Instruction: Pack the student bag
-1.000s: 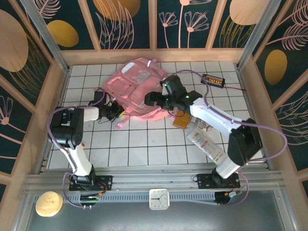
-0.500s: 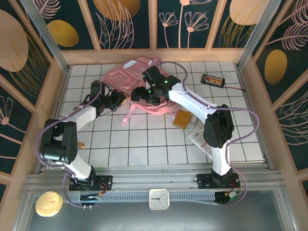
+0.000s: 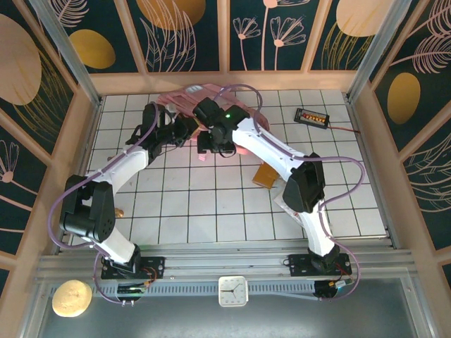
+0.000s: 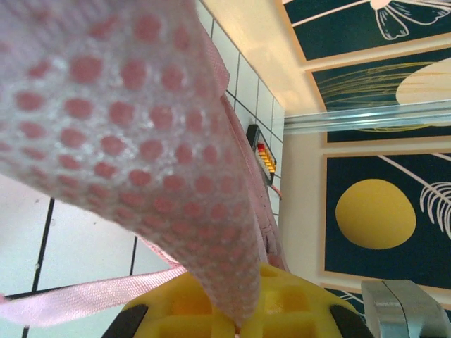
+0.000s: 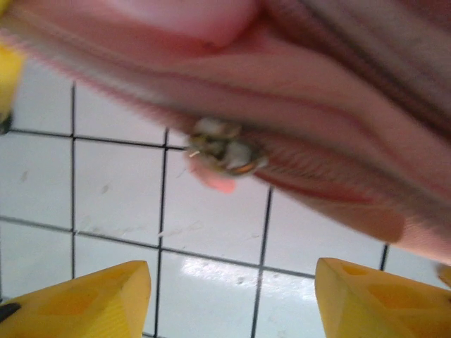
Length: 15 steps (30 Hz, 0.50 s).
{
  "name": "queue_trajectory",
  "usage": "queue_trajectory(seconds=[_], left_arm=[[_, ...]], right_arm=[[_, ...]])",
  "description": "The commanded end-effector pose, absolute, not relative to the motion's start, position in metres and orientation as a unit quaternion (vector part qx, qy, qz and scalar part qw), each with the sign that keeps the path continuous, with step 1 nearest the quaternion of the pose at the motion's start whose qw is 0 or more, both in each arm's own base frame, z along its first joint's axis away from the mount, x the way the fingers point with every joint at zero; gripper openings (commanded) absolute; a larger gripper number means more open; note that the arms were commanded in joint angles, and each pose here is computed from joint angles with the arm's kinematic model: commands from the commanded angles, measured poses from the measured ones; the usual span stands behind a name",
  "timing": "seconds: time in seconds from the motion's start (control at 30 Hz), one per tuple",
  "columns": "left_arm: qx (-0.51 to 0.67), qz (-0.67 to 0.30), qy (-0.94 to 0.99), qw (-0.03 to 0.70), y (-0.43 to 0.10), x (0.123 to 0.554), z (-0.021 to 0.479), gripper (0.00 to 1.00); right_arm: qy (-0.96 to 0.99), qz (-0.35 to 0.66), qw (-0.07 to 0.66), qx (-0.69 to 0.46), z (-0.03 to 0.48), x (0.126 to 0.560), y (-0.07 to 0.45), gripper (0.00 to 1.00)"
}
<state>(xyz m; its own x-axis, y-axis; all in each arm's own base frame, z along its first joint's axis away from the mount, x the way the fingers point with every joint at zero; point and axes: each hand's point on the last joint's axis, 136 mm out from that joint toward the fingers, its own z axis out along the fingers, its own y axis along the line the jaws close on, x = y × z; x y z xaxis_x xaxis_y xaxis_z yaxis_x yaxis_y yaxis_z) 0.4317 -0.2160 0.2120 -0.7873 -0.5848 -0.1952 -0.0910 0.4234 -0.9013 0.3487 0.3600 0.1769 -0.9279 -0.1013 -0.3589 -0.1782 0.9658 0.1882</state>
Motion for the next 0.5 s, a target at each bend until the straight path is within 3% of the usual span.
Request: queue_trajectory(seconds=[0.0,0.13,0.47], left_arm=[[-0.226,-0.546,0.767,0.251,-0.227,0.439,0.257,0.00],[-0.223,-0.554,0.763,0.246,-0.233,0.437,0.263,0.00],[-0.222,-0.574,0.751,0.240,-0.241,0.438,0.275,0.00]], right_arm=[[0.975,0.042,0.211,-0.061,0.183,0.362,0.336,0.59],[0.971,0.069,0.226,-0.042,0.195,0.372,0.342,0.56],[0.935,0.285,0.196,0.082,0.197,0.384,0.344,0.54]])
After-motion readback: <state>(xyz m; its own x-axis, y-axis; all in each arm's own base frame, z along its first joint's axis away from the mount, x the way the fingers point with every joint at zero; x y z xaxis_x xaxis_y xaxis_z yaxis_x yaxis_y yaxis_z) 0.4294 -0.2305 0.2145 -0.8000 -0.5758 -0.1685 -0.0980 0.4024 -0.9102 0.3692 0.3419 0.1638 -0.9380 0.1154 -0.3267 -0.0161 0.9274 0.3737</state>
